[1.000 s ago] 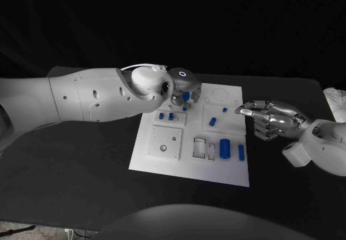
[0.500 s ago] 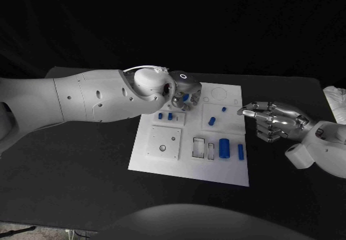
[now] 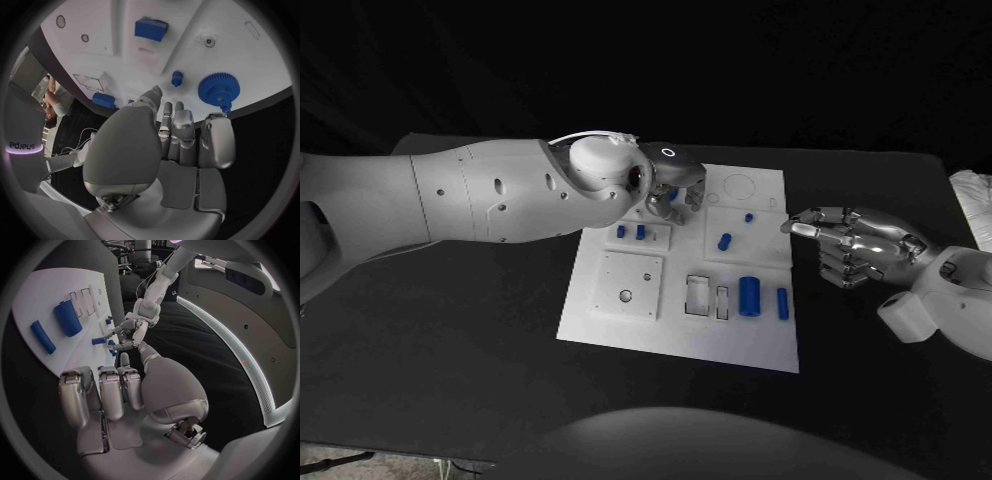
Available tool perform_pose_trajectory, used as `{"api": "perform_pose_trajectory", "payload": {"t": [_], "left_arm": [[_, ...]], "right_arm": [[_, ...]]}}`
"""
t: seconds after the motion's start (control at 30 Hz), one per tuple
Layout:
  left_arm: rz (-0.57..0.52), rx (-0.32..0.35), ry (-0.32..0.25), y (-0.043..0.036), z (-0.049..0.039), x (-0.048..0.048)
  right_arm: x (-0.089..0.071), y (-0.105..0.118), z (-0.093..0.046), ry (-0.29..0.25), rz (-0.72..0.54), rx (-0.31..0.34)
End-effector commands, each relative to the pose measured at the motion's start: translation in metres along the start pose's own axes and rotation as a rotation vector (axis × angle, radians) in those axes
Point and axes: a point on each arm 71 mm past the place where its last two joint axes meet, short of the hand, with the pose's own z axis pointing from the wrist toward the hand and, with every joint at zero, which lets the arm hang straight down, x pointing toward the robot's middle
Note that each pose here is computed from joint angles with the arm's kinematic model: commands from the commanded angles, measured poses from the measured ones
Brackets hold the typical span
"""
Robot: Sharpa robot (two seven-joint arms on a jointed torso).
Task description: Assemble the parts on the task board
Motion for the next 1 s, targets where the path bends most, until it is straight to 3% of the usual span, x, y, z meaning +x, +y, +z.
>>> {"api": "perform_pose_trajectory", "payload": {"t": [0.03,0.23,0.5,0.77,1.0], "left_arm": [[-0.018,0.040,-0.049,-0.0054,-0.0019,-0.0037],[-0.010,0.031,-0.048,-0.0046,-0.0078,-0.0028],[0.002,-0.014,-0.028,0.0050,-0.0184,0.0010],[0.005,-0.038,-0.029,0.0093,-0.0218,0.0018],[0.009,-0.064,0.007,0.0135,-0.0223,0.0049]], "right_arm": [[0.003,-0.001,-0.001,0.023,0.005,0.006],[0.003,-0.001,-0.001,0.025,0.005,0.009],[0.002,-0.001,-0.001,0.024,0.005,0.010],[0.003,-0.001,0.000,0.027,0.005,0.010],[0.002,-0.001,0.000,0.028,0.005,0.012]]}}
